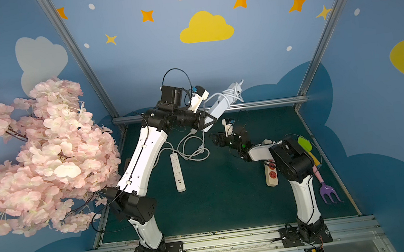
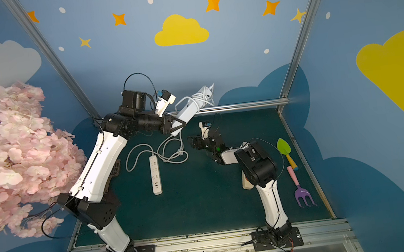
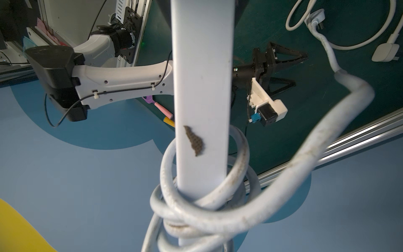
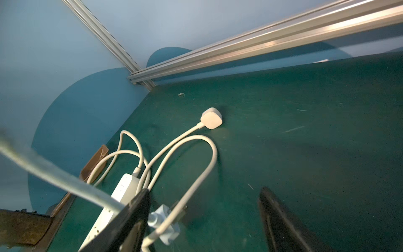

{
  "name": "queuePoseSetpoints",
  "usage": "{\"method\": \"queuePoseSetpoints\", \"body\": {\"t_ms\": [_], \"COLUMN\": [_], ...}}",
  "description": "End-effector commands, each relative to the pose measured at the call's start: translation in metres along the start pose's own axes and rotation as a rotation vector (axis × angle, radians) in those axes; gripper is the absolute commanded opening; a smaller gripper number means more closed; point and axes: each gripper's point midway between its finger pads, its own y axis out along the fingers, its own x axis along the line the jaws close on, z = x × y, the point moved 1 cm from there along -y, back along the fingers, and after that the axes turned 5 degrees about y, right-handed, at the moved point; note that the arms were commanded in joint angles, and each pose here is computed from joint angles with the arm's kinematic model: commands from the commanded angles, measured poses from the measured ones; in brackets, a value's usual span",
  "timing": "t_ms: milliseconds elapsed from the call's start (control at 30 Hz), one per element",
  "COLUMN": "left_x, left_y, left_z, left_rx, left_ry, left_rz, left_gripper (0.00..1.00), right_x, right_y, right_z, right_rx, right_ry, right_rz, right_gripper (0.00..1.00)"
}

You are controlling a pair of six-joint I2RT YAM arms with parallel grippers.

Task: Wrap the cord around the power strip
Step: Wrap the power cord around the power strip.

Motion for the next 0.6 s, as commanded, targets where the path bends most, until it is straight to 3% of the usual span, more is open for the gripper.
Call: {"method": "queuePoseSetpoints", "body": {"t_ms": [0,233,400,467,567], "left_x": [-0.008,-0.015,-0.025,-0.026,-0.026], "left_y": [-0.011,-0.011,-0.015,-0.016,-0.017], "left_z": [-0.021,-0.025,-0.025,-0.025,-0.025], "left_rx": [-0.086,-0.097,-0.098,-0.097,-0.098], "left_ry": [0.088,0.097,0.108,0.108,0.108], "left_rz": [0.002,0.018,0.025,0.024,0.020], "left_gripper": [0.02,0.02,0.02,0.03,0.03], "right_x": [0.032,0.063,0.055,0.052,0.042], "right_y": [-0.019,0.011,0.042,0.054,0.068], "right_z": [-0.014,-0.008,-0.004,-0.004,-0.001], "right_rx": [-0.025,-0.028,-0.034,-0.035,-0.040], "right_ry": [-0.064,-0.040,-0.005,0.006,0.013], "right_rz": [-0.052,-0.109,-0.086,-0.078,-0.037], "right_gripper": [0.81,0.81,0.79,0.72,0.48]}}
